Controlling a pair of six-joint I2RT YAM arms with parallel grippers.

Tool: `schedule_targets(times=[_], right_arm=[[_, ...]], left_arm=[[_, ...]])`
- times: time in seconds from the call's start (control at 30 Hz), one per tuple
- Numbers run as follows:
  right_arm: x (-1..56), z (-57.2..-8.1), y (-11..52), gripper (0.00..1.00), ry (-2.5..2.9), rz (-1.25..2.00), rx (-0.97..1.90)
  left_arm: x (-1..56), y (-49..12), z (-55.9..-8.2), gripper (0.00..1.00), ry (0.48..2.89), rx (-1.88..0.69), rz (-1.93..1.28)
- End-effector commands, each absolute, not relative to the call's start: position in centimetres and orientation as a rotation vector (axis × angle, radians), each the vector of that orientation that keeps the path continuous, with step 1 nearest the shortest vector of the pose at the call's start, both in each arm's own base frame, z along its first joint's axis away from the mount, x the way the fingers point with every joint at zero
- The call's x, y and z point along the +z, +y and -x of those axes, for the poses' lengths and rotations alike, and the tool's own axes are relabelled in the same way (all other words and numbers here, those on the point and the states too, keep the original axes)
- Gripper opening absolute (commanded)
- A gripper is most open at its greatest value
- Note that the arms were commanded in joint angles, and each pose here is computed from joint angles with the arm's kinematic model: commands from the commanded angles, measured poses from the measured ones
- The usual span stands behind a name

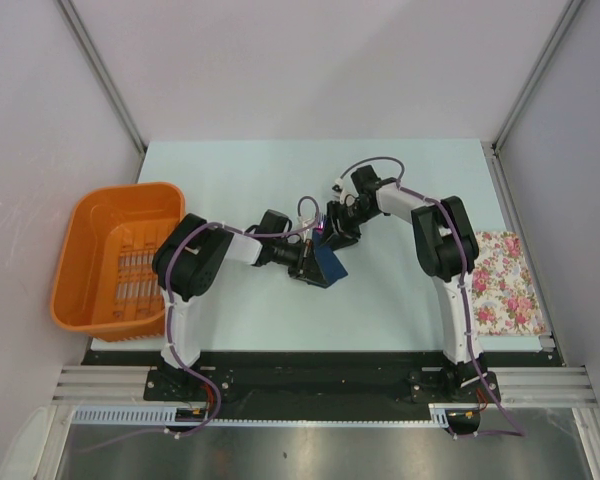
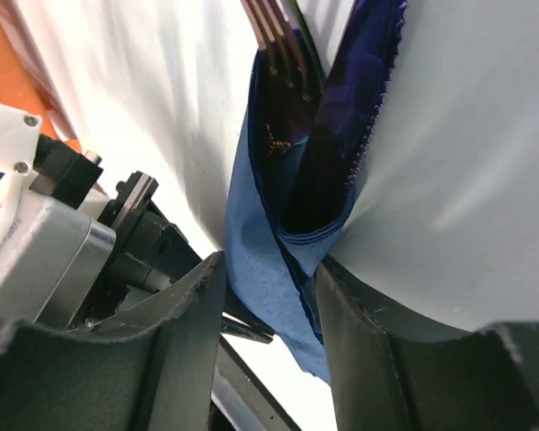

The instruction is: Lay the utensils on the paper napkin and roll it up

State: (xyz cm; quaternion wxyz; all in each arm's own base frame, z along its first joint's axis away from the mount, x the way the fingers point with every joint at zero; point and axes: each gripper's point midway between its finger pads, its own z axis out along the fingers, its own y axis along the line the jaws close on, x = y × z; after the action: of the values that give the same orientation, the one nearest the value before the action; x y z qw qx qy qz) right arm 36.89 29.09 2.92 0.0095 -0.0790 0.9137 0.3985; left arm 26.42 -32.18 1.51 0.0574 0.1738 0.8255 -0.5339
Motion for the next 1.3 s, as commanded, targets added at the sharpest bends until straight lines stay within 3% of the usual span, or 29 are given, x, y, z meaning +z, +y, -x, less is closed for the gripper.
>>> schedule_targets(times=[0.0, 0.13, 0.17, 0.23, 0.33, 0.6, 0.93, 0.97, 1.0, 1.27], right_arm=[[-1.8, -37.4, 27.9, 0.47, 2.932, 0.249, 0.977], [-2.7, -37.4, 27.3, 0.29, 2.956, 0.232, 0.924], [-3.0, -37.3, 27.3, 0.15, 2.964, 0.226, 0.929], [-2.9, -37.0, 27.5, 0.00, 2.965, 0.238, 0.968], [-1.8, -36.9, 28.1, 0.00, 2.928, 0.241, 1.108], [2.8, -38.2, 29.8, 0.00, 2.725, 0.378, 1.343], [6.5, -38.3, 30.7, 0.00, 2.555, 0.500, 1.422], [7.0, -38.3, 30.8, 0.00, 2.543, 0.508, 1.426], [7.2, -38.3, 30.8, 0.00, 2.533, 0.518, 1.432], [9.7, -38.2, 31.7, 0.00, 2.465, 0.588, 1.430]], left_arm=[[-1.8, -30.2, -27.5, 0.10, 2.592, -1.460, -0.447], [-1.8, -30.1, -27.8, 0.10, 2.590, -1.455, -0.431], [-1.6, -30.2, -27.9, 0.10, 2.584, -1.457, -0.428], [-1.3, -30.3, -28.1, 0.10, 2.578, -1.456, -0.423], [-0.4, -30.4, -28.6, 0.14, 2.551, -1.455, -0.421], [8.6, -30.3, -31.4, 0.44, 2.297, -1.395, -0.500], [14.4, -23.1, -35.9, 0.77, 2.182, -1.133, -0.343], [15.0, -22.6, -36.2, 0.91, 2.170, -1.122, -0.336], [15.3, -21.6, -36.7, 0.99, 2.160, -1.102, -0.316], [19.3, -18.6, -39.1, 1.00, 1.990, -0.867, -0.330]])
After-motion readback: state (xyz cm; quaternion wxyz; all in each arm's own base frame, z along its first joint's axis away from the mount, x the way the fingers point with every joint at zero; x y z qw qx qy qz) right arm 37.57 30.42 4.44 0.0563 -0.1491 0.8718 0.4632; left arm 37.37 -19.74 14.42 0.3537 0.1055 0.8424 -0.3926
